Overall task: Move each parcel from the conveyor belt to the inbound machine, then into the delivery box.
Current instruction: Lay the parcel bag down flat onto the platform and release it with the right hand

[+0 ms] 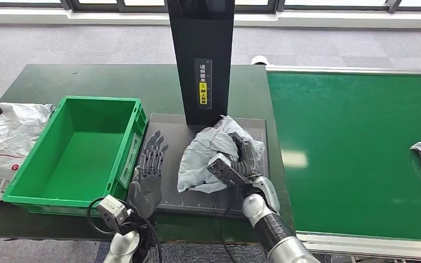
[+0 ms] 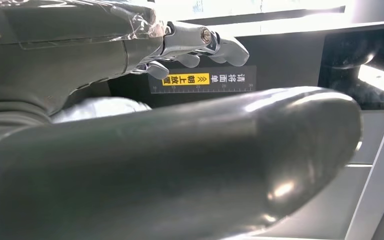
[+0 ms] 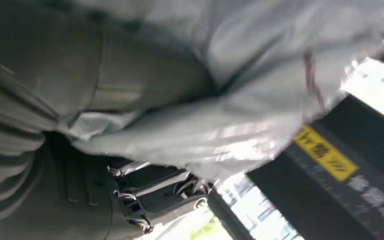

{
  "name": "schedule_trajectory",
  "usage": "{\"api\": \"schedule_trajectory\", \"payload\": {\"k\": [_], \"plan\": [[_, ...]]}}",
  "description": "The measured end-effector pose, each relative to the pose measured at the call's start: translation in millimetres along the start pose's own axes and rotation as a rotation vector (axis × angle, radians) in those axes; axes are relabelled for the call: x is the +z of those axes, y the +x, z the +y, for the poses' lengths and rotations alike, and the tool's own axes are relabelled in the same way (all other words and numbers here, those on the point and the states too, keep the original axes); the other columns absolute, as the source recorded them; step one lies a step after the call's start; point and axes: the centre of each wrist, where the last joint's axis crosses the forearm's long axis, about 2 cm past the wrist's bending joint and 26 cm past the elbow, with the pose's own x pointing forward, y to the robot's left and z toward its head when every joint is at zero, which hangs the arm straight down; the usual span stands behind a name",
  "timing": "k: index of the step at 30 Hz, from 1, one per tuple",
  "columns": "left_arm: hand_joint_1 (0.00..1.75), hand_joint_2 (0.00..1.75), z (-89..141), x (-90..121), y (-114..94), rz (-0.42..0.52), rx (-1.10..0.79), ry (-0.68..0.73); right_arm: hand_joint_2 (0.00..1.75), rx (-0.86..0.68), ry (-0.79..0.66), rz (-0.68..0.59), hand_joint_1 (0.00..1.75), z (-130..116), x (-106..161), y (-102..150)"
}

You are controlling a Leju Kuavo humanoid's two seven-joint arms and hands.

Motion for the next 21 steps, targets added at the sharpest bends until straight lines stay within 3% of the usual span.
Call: {"api": "schedule_trajectory", "payload": {"k": [13,21], "plan": [[0.0,0.0,0,1,-2,0.008,-0.003,-0.001,1.75,-0.101,0.017,0.008,0.0,16,3,13],[0.0,0.0,1,3,-3,0.025,-0.1,-0.021,1.75,-0.079,0.059,0.105,0.0,10,50,9]]}}
